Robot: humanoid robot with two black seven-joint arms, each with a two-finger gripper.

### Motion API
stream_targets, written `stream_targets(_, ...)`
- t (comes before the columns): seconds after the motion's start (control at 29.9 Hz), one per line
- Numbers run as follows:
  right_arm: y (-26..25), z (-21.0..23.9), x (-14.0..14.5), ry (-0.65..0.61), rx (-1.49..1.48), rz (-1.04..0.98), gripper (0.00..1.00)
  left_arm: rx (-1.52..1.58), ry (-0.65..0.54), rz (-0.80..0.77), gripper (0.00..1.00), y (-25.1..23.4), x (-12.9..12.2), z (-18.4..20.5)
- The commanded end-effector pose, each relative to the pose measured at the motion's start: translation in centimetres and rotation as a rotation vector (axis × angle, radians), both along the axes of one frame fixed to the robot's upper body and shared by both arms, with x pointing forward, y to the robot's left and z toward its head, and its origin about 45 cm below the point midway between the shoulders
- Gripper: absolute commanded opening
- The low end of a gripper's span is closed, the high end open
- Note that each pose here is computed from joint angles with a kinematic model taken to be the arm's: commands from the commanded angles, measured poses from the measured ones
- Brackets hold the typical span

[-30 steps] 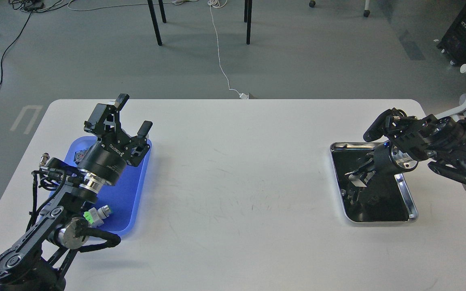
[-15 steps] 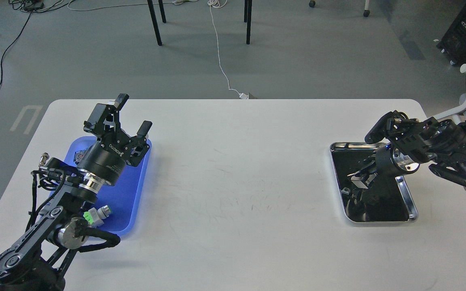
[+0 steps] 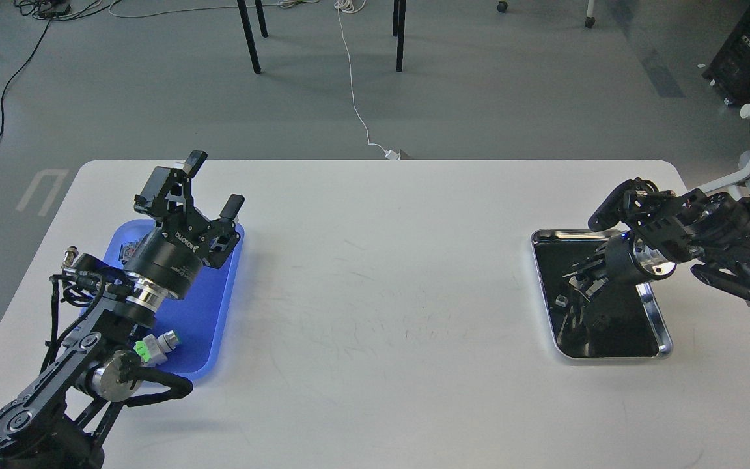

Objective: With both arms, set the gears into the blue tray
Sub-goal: 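Lower the right gripper and grasp the small black part in the metal tray, then carry the black part with the right gripper toward the table center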

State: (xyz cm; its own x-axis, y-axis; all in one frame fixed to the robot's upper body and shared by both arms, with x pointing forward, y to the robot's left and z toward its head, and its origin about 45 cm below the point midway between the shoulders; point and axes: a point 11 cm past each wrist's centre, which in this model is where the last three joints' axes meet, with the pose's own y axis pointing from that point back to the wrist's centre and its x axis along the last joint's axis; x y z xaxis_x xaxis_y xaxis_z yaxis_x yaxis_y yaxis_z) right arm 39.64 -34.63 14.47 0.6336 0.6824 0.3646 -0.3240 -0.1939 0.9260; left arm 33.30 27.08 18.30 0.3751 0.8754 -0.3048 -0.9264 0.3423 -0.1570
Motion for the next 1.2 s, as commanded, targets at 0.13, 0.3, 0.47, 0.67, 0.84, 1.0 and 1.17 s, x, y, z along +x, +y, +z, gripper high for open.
stream_targets(0.13, 1.1, 1.6, 0.8, -0.025, 0.048, -0.010, 0.13, 0.000, 0.000, -0.001, 0.98, 0.0, 0.0, 0.0)
stream_targets(0.3, 3.7, 6.3, 2.9, -0.093, 0.132, -0.004, 0.13, 0.000, -0.002, 0.000, 0.98, 0.1, 0.0, 0.0)
stream_targets(0.47, 10.1, 10.0, 3.7, -0.106, 0.272, 0.044, 0.14, -0.002, -0.003, -0.001, 0.98, 0.0, 0.0, 0.1)
stream_targets(0.67, 17.7, 8.8, 1.6, -0.038, 0.360, 0.172, 0.14, -0.001, -0.002, -0.004, 0.98, 0.0, 0.0, 0.1)
stream_targets(0.84, 21.7, 6.2, -0.4, -0.034, 0.371, 0.324, 0.14, 0.005, -0.002, -0.004, 0.98, 0.1, 0.0, 0.1)
stream_targets(1.0, 24.6, 4.3, -2.3, 0.007, 0.385, 0.385, 0.14, 0.005, 0.004, -0.003, 0.98, 0.2, -0.2, -0.1)
stream_targets(1.17, 25.7, 2.7, -3.7, 0.020, 0.408, 0.417, 0.14, 0.006, 0.009, -0.002, 0.98, 0.2, -0.5, -0.3)
